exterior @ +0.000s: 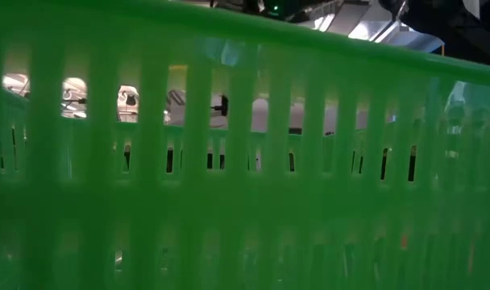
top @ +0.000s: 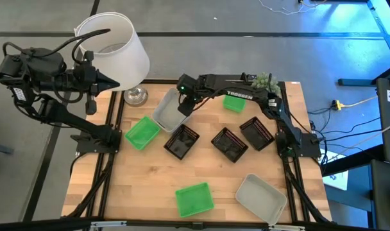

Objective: Stack baskets by color
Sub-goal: Stack the bottom left gray bin on top of the top gray bin

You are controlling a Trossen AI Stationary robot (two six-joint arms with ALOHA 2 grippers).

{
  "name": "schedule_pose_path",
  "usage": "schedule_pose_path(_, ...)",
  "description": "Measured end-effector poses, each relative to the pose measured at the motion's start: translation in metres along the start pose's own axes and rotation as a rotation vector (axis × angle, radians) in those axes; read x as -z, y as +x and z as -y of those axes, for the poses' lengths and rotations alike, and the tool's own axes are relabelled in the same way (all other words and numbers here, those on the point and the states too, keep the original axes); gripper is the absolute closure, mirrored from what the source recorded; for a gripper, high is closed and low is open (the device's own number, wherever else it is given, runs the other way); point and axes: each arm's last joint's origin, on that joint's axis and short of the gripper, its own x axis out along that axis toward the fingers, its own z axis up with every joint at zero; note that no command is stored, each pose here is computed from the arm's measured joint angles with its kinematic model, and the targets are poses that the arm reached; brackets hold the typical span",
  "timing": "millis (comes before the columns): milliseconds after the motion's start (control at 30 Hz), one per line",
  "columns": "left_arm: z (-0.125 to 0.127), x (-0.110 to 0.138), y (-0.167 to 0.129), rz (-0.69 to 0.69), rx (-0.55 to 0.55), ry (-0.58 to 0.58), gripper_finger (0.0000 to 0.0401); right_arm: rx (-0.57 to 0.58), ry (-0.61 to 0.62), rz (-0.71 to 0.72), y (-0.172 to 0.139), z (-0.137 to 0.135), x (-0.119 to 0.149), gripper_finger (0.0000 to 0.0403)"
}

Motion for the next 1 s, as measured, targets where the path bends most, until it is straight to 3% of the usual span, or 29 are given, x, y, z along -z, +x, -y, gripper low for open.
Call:
schedule_pose_path(300, 0.000, 0.000, 0.000, 0.000, 0.001, 0.000, 0.0395, 0.042, -0.045, 0.014, 0.008, 0.001, -0.001, 0.0294)
schedule_pose_path(567, 0.000, 0.000, 0.000, 0.000, 0.001, 0.000, 0.0396, 0.052, 0.015, 0.013, 0.008, 0.004, -0.002, 0.0393)
schedule_pose_path(800, 0.000, 0.000, 0.000, 0.000, 0.000, 0.001, 0.0400, 0.051, 0.052, 0.028, 0.007, 0.004, -0.004, 0.0399)
schedule_pose_path(1000, 0.000, 0.000, 0.000, -0.005, 0.001, 0.002, 0.0396, 0.020, 0.060, 0.084, -0.014, 0.004, -0.015, 0.0401)
